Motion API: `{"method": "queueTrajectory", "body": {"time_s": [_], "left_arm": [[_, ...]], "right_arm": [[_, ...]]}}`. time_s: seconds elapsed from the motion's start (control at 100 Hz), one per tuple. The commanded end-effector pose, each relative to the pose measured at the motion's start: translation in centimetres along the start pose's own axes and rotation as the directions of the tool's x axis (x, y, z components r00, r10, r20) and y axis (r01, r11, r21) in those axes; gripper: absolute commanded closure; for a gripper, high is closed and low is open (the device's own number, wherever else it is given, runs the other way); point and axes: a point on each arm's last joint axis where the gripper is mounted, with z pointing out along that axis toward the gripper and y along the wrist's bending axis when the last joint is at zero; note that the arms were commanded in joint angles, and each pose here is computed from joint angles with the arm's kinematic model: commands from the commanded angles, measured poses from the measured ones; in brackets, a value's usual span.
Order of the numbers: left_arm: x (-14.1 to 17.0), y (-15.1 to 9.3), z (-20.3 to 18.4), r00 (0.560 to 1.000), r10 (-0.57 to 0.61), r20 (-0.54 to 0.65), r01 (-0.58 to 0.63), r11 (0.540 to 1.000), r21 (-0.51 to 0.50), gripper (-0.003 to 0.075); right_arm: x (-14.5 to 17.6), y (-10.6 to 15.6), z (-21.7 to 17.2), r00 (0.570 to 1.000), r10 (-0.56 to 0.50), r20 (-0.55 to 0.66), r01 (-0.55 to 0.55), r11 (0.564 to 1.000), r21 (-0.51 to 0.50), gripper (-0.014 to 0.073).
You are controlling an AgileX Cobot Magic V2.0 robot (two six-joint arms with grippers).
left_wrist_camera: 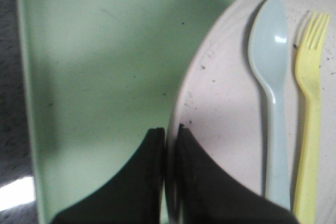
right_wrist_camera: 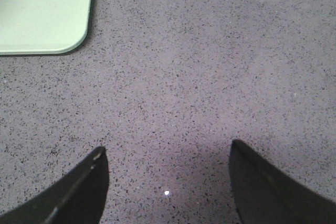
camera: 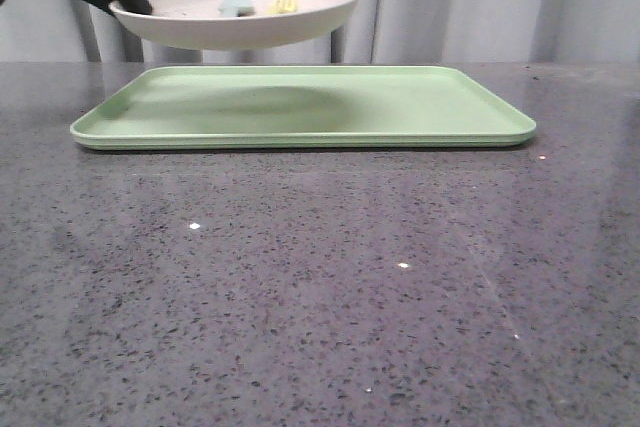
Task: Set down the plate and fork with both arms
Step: 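Lift the plate with the left gripper and carry it over the tray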
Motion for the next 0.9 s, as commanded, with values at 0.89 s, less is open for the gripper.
{"method": "queueTrajectory", "body": {"time_s": [0.89], "left_arm": [[-2.5,-4.8,1.4,0.99,0.016,0.142,-0.022,0.999,0.042,0.0741]], "right_arm": [[-1.3,-0.1,-0.6,0.997,-0.011,0.08,0.01,1.0,0.01,0.01]]}}
